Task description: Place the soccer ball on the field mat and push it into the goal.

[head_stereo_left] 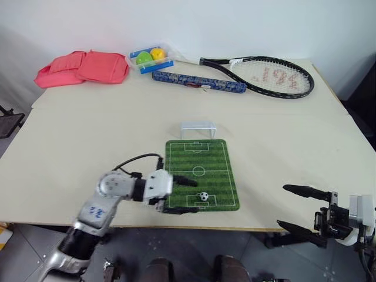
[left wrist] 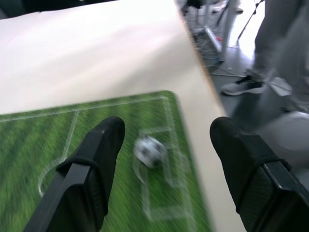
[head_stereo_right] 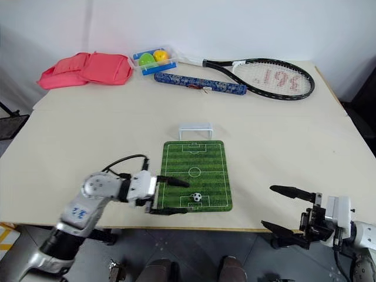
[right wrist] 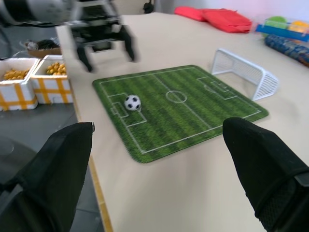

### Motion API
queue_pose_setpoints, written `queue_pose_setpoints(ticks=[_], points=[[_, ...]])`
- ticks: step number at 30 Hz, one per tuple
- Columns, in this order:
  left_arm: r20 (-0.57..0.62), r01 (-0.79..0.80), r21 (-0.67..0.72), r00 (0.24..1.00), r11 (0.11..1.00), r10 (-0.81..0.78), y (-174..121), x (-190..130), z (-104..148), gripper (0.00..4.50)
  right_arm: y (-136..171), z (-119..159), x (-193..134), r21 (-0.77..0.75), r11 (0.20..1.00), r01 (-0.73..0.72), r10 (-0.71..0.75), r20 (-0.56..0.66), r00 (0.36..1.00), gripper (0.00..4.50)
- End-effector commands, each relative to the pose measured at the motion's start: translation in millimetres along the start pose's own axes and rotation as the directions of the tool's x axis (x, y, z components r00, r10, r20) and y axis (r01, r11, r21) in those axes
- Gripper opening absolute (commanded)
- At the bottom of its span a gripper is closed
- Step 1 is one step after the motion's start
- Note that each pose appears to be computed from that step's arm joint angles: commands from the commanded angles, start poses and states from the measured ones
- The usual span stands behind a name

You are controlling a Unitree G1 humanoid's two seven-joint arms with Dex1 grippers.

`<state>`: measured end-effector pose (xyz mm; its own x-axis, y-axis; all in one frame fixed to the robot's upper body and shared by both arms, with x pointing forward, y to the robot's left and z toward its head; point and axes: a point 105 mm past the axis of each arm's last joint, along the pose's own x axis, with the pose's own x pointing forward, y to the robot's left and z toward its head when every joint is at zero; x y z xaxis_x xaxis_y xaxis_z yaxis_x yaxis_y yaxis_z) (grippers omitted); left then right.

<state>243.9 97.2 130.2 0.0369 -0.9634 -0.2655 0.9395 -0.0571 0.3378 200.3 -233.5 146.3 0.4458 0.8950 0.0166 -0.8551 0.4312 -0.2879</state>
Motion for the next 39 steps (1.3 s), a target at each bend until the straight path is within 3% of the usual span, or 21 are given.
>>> queue_pose_setpoints(ticks=[1, 5, 9, 12, 19, 31, 35, 39], points=[[0.036, 0.031, -0.022, 0.999, 0.999, -0.03, -26, -14, 7, 2.49, -4, 13, -4, -0.059, 0.998, 0.001, 0.0, 0.019, 1.0, 4.5], [0.05, -0.03, -0.083, 0.998, 0.996, 0.034, -39, -4, -3, 1.21, -4, 13, -2, -0.066, 0.998, -0.013, 0.014, 0.02, 1.0, 4.5], [0.09, -0.02, -0.096, 0.996, 0.995, 0.029, -45, 27, -6, 0.01, -2, 11, -1, -0.058, 0.997, -0.04, 0.041, 0.011, 0.999, 4.5], [0.103, -0.014, -0.171, 0.994, 0.985, 0.032, -44, 50, -9, 0.01, -2, 10, -1, -0.053, 0.997, -0.054, 0.055, 0.003, 0.999, 4.5], [0.087, -0.115, -0.147, 0.988, 0.983, 0.128, -10, 83, -10, 0.01, 0, 9, -15, -0.059, 0.998, -0.023, 0.022, -0.021, 1.0, 4.5], [0.043, -0.111, -0.174, 0.992, 0.978, 0.121, 6, 94, -19, 0.01, 11, 4, -19, -0.054, 0.998, 0.027, -0.028, -0.024, 0.999, 4.5], [0.041, -0.205, -0.175, 0.976, 0.963, 0.215, 31, 96, -19, 0.01, 10, 4, -17, -0.06, 0.996, 0.061, -0.062, -0.013, 0.998, 4.5], [0.053, -0.341, -0.076, 0.937, 0.937, 0.345, 71, 87, -14, 0.01, -5, 5, -17, -0.095, 0.971, 0.221, -0.22, 0.019, 0.975, 4.5]])
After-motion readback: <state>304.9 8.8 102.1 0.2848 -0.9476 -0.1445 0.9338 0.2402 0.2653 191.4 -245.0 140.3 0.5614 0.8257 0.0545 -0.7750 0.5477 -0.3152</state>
